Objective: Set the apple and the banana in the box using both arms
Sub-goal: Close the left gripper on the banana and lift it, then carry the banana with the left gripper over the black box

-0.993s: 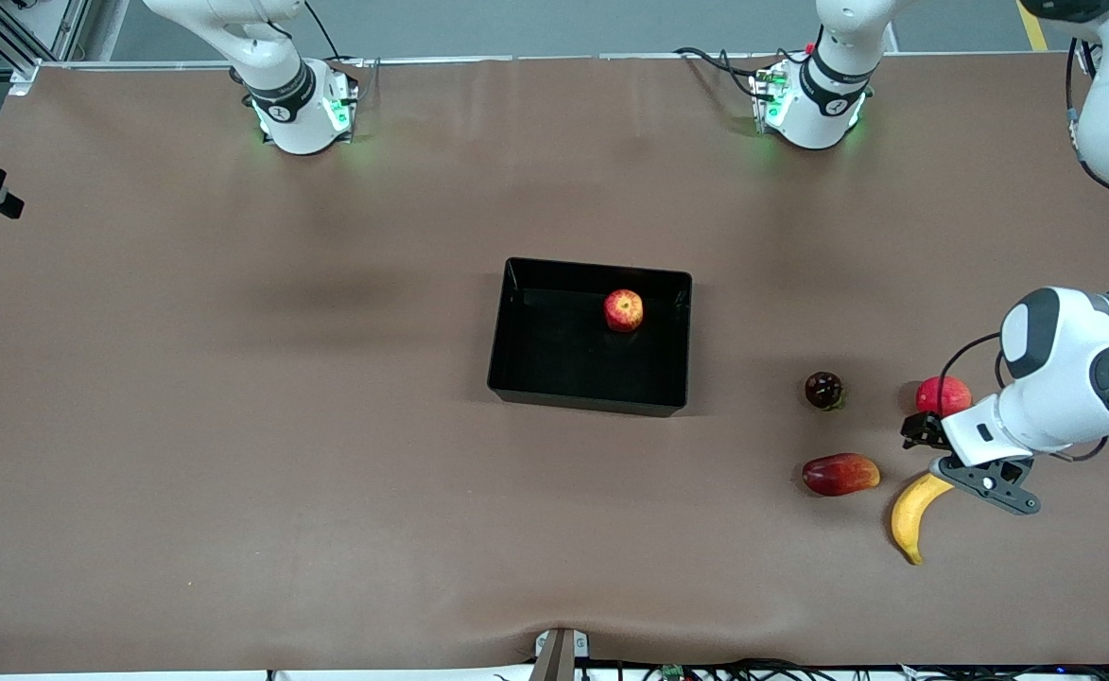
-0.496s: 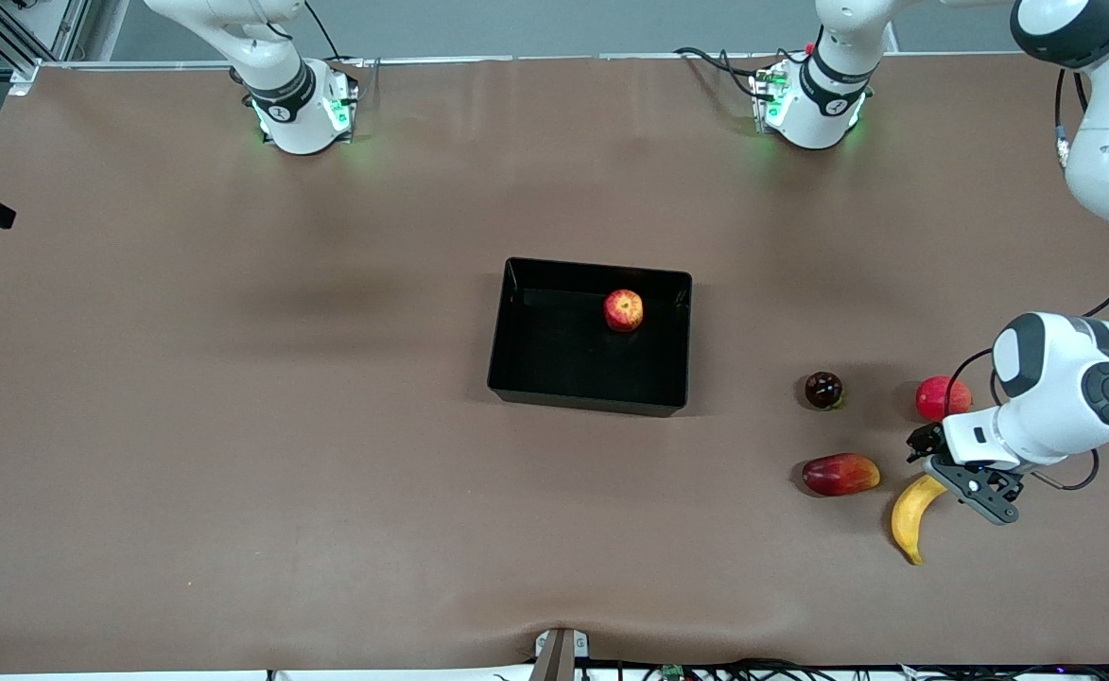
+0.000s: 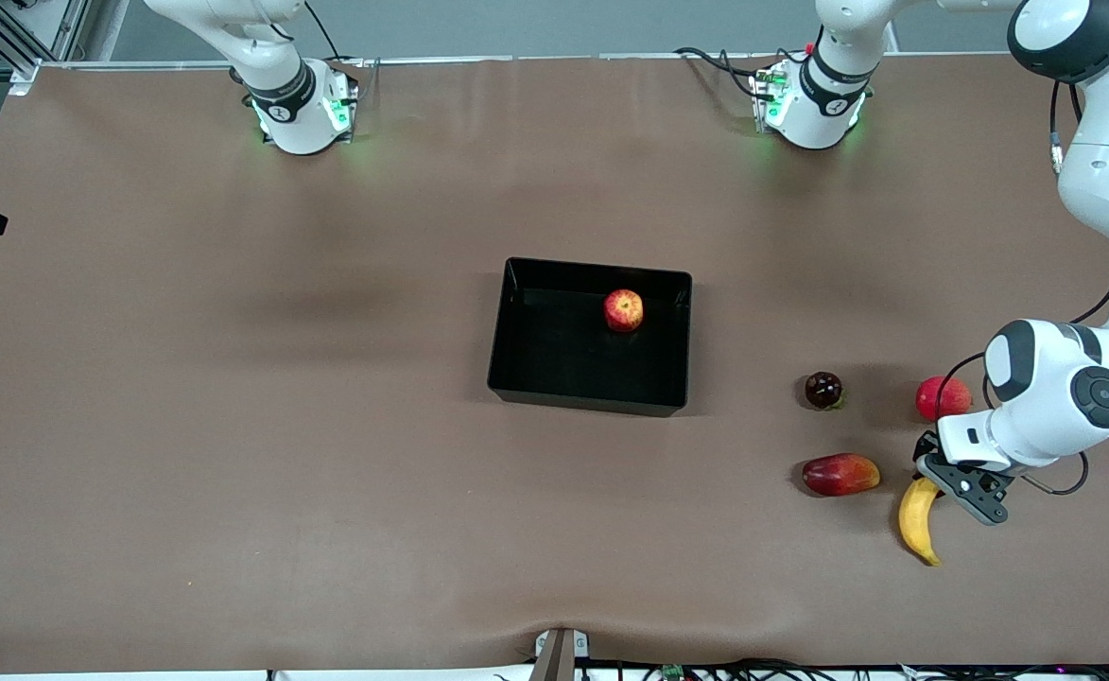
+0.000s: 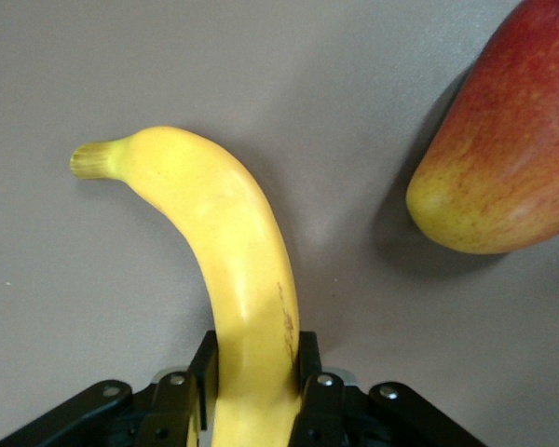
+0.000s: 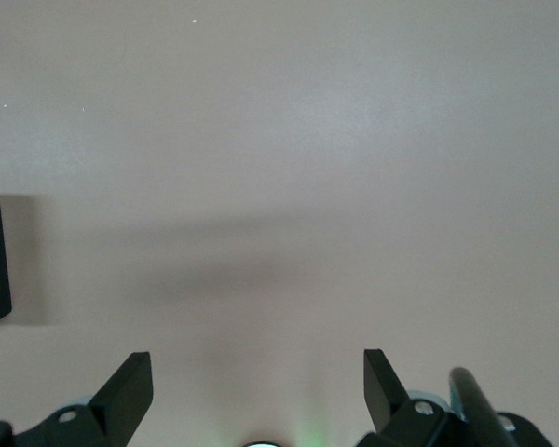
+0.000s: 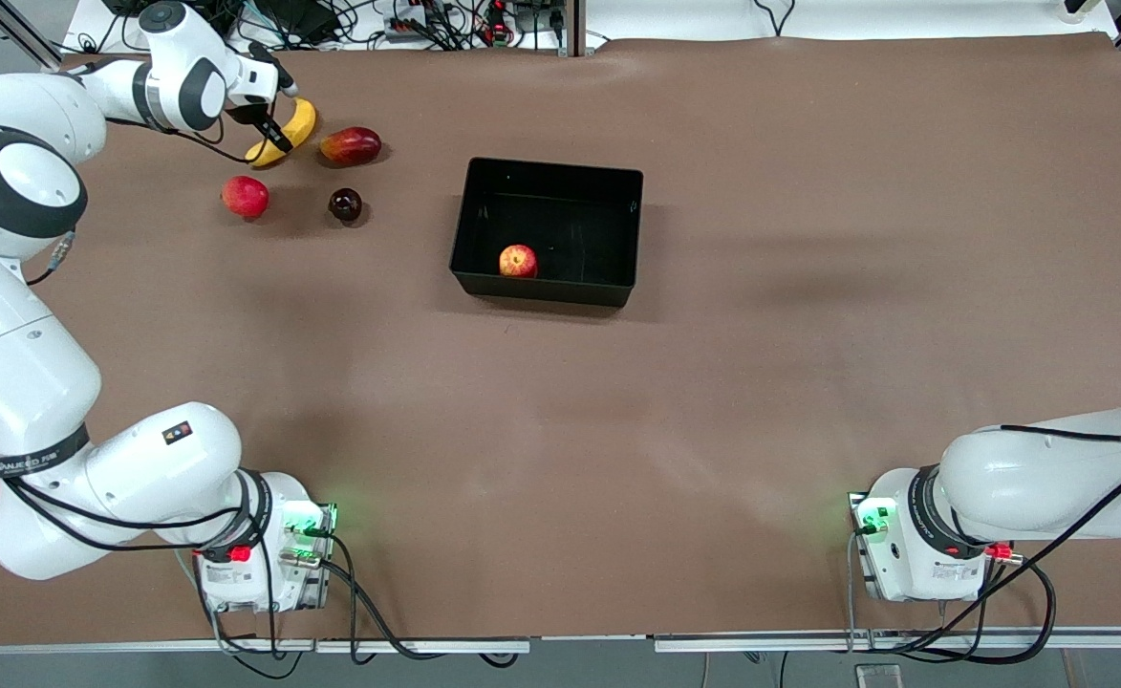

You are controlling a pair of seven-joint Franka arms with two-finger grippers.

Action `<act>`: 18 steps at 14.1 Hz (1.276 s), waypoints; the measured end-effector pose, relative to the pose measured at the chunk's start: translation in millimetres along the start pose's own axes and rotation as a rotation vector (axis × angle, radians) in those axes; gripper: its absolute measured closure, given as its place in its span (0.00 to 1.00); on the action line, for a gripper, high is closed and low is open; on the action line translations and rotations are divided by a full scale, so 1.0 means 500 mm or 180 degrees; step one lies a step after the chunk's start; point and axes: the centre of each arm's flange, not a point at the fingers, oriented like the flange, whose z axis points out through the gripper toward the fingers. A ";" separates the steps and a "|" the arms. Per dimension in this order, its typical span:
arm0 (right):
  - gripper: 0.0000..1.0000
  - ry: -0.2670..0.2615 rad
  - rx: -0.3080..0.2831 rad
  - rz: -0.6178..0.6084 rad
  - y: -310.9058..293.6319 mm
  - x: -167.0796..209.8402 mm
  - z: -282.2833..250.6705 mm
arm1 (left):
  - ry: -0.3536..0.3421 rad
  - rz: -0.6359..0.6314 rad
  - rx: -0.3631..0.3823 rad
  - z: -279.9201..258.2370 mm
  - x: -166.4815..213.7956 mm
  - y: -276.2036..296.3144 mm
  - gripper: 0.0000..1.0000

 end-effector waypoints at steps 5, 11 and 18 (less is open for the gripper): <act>0.00 -0.0019 0.0088 -0.0114 -0.030 0.003 0.005 | 0.0066 0.0430 0.0206 -0.168 0.082 -0.022 0.63; 0.00 -0.0034 0.0096 -0.0315 -0.097 0.006 0.009 | -0.0312 0.0178 -0.0044 -0.401 0.220 0.108 0.63; 0.00 -0.0038 0.0097 -0.0298 -0.092 0.006 0.009 | -0.0449 -0.1105 -0.0266 -0.492 0.344 0.304 0.63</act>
